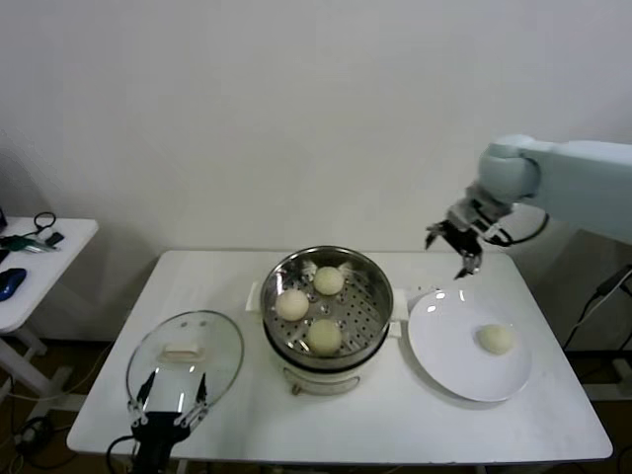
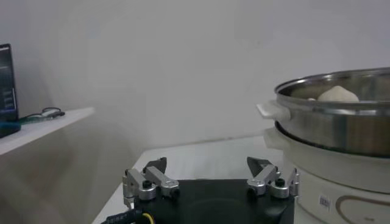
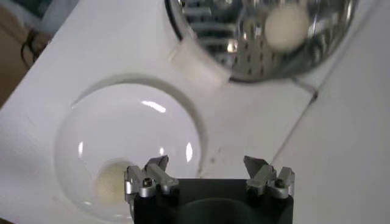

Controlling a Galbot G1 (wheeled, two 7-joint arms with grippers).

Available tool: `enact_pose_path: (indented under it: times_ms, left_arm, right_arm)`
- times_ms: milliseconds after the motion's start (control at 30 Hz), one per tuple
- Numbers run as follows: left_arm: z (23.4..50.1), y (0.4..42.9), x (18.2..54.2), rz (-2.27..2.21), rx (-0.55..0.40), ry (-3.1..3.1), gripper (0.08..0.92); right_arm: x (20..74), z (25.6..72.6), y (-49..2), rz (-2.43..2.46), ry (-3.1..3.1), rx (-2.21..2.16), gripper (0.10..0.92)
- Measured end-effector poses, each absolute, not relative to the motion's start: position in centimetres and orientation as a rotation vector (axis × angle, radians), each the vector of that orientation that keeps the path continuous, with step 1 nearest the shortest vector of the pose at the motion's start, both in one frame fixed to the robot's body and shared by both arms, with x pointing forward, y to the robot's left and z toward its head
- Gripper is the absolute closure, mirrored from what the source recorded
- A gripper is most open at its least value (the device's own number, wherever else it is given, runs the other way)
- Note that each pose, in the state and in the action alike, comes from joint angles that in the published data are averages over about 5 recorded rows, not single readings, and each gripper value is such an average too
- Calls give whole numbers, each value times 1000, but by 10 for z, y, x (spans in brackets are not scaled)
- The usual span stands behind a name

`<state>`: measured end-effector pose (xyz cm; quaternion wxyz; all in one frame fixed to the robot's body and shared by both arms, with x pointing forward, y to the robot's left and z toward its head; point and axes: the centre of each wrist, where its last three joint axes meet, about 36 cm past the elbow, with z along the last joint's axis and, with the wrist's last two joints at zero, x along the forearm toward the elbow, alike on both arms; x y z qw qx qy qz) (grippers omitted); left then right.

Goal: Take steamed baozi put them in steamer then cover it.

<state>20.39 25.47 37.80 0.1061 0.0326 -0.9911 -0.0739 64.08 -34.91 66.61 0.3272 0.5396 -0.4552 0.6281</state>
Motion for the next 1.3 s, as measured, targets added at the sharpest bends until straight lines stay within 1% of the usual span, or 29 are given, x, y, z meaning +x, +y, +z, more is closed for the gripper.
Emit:
enact_pose_path:
  times_ms: [200,533,900,1200,1300]
  left_arm:
    - [376,256,204,-219,97,-2915,177]
    - [371,255,204,-213,99,-2901,177]
    - [368,255,202,-213,111,-2890,177]
    - [369,254,200,-216,112,-2884,177]
    - [369,254,199,-218,112,-2884,177]
  right_arm:
    - [629,615,-405,1471,-1295,1301,200]
    - [618,539,-450,1329,-1315,1206,200]
    - [618,486,-465,1265,-1341,1132,200]
    - [621,463,-465,1244,-1341,1111,201]
    - [621,460,-466,1241,-1342,1104,225]
